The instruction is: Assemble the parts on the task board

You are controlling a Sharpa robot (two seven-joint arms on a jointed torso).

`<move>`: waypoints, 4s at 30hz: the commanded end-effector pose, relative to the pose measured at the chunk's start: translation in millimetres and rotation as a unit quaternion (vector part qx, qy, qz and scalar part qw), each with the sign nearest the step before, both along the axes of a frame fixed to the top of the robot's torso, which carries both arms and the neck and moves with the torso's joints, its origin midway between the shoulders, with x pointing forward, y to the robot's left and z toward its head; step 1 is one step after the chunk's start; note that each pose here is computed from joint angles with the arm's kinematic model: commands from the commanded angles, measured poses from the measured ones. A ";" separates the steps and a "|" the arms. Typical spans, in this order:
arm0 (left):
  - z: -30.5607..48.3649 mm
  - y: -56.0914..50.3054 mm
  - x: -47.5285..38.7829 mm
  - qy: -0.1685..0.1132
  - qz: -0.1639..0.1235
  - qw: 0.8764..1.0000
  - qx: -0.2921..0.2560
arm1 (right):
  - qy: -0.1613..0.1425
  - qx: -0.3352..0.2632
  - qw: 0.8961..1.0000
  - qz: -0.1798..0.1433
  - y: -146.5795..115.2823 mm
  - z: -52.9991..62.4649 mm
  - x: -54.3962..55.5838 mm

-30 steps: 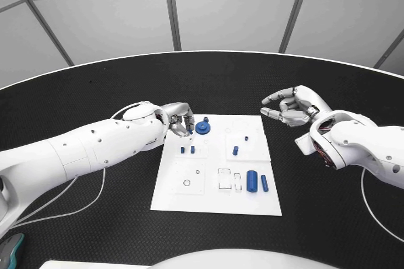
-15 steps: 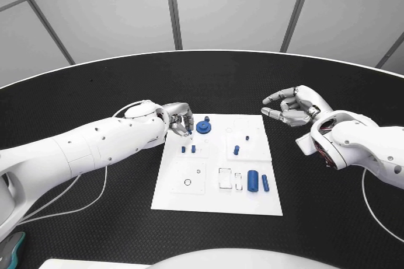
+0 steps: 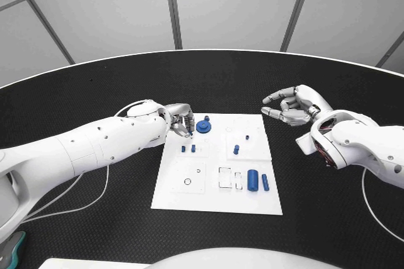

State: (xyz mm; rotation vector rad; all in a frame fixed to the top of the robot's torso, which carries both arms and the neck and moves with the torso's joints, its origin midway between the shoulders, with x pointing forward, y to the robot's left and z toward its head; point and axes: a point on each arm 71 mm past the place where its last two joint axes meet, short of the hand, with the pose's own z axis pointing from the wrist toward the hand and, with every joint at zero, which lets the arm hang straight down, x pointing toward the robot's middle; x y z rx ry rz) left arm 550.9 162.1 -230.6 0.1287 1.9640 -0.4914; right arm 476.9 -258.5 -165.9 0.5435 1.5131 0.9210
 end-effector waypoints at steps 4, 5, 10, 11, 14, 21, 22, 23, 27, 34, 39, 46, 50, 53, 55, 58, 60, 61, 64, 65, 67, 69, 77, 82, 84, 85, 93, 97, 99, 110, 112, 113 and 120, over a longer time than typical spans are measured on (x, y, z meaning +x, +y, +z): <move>-0.8 -1.7 -0.2 0.003 -0.001 1.000 0.002 | 0.000 0.000 1.000 0.000 0.2 0.0 0.1; -1.0 -1.8 -0.2 0.004 -0.001 1.000 0.002 | 0.000 0.000 1.000 0.000 0.3 0.0 0.1; -1.9 -1.9 -0.2 0.008 -0.001 1.000 0.005 | 0.000 0.000 1.000 0.000 0.2 -0.1 0.2; -2.1 -1.9 -0.2 0.009 -0.001 1.000 0.006 | 0.000 0.000 1.000 0.000 0.2 -0.1 0.2; -2.7 -2.5 -0.4 0.012 -0.003 1.000 0.009 | 0.000 0.000 1.000 0.000 0.2 -0.1 0.3; -3.4 -3.6 -0.7 0.014 -0.005 1.000 0.013 | 0.000 0.000 1.000 0.000 0.3 -0.2 0.4; -3.4 -3.7 -0.7 0.014 -0.005 1.000 0.013 | 0.000 0.000 1.000 0.000 0.3 -0.2 0.4; -3.5 -3.9 -0.7 0.014 -0.005 1.000 0.014 | 0.000 0.000 1.000 0.000 0.3 -0.2 0.4; -3.7 -4.1 -0.6 0.015 -0.006 1.000 0.014 | 0.000 0.000 1.000 0.001 0.7 -0.2 0.6; -4.2 -4.4 -0.9 0.016 -0.006 1.000 0.015 | 0.000 0.000 1.000 0.001 1.1 -0.3 0.8; -4.7 -4.8 -1.3 0.019 -0.008 1.000 0.017 | 0.000 0.000 1.000 0.001 1.2 -0.3 0.8; -5.3 -5.6 -2.1 0.022 -0.011 1.000 0.017 | 0.000 0.000 1.000 0.001 1.2 -0.4 1.0; -5.3 -5.7 -2.4 0.022 -0.012 1.000 0.017 | 0.000 0.000 1.000 0.002 1.5 -0.4 1.2; -5.6 -5.1 -2.5 0.023 -0.011 1.000 0.018 | 0.000 0.000 1.000 0.002 1.6 -0.5 1.2; -5.7 -4.7 -2.4 0.023 -0.010 1.000 0.018 | 0.000 0.000 1.000 0.002 1.6 -0.5 1.2; -5.9 -3.9 -2.3 0.024 -0.009 0.999 0.019 | 0.000 0.000 1.000 0.002 1.5 -0.5 1.3; -6.0 -3.6 -2.3 0.025 -0.009 0.999 0.020 | 0.000 0.000 1.000 0.002 1.5 -0.5 1.3; -6.1 -3.6 -2.3 0.025 -0.009 0.999 0.020 | 0.000 0.000 1.000 0.001 1.5 -0.6 1.3; -6.5 -3.6 -2.1 0.027 -0.009 0.999 0.021 | 0.000 0.000 1.000 0.001 1.5 -0.6 1.4; -6.7 -3.5 -2.0 0.028 -0.008 0.999 0.022 | 0.000 0.000 1.000 0.001 1.6 -0.5 1.3; -6.9 -3.5 -1.8 0.029 -0.008 0.999 0.023 | 0.000 0.000 1.000 0.001 1.5 -0.5 1.3; -7.0 -3.5 -1.6 0.029 -0.007 0.999 0.023 | 0.000 0.000 1.000 0.001 1.4 -0.5 1.3; -6.8 -4.5 -1.2 0.027 -0.009 0.999 0.021 | 0.000 0.000 1.000 0.001 1.3 -0.5 1.1; -6.9 -4.4 -1.2 0.027 -0.009 0.999 0.021 | 0.000 0.000 1.000 0.001 1.3 -0.4 1.0; -7.0 -4.3 -1.3 0.028 -0.008 0.999 0.021 | 0.000 0.000 1.000 0.001 1.2 -0.4 1.0; -7.0 -4.2 -1.3 0.028 -0.008 0.999 0.021 | 0.000 0.000 1.000 0.001 1.2 -0.3 1.0; -7.6 -2.5 -1.2 0.031 -0.006 0.999 0.024 | 0.000 0.000 1.000 0.000 0.8 -0.3 1.0; -7.9 -0.8 -1.0 0.032 -0.004 0.999 0.026 | 0.000 0.000 1.000 0.000 0.5 -0.3 1.0; -7.9 -0.3 -1.0 0.033 -0.004 0.999 0.026 | 0.000 0.000 1.000 0.000 0.4 -0.3 1.0; -8.0 2.5 -0.8 0.032 -0.001 0.999 0.027 | 0.000 0.000 1.000 -0.001 0.4 -0.4 1.1; -8.0 3.4 -0.5 0.032 0.001 0.999 0.028 | 0.000 0.000 1.000 -0.001 0.3 -0.4 1.1; -8.1 4.2 -0.3 0.032 0.002 0.999 0.028 | 0.000 0.000 1.000 -0.001 0.3 -0.4 1.1; -7.1 13.3 1.7 0.023 0.014 0.999 0.026 | 0.007 -0.003 1.000 -0.004 -1.9 -1.9 2.7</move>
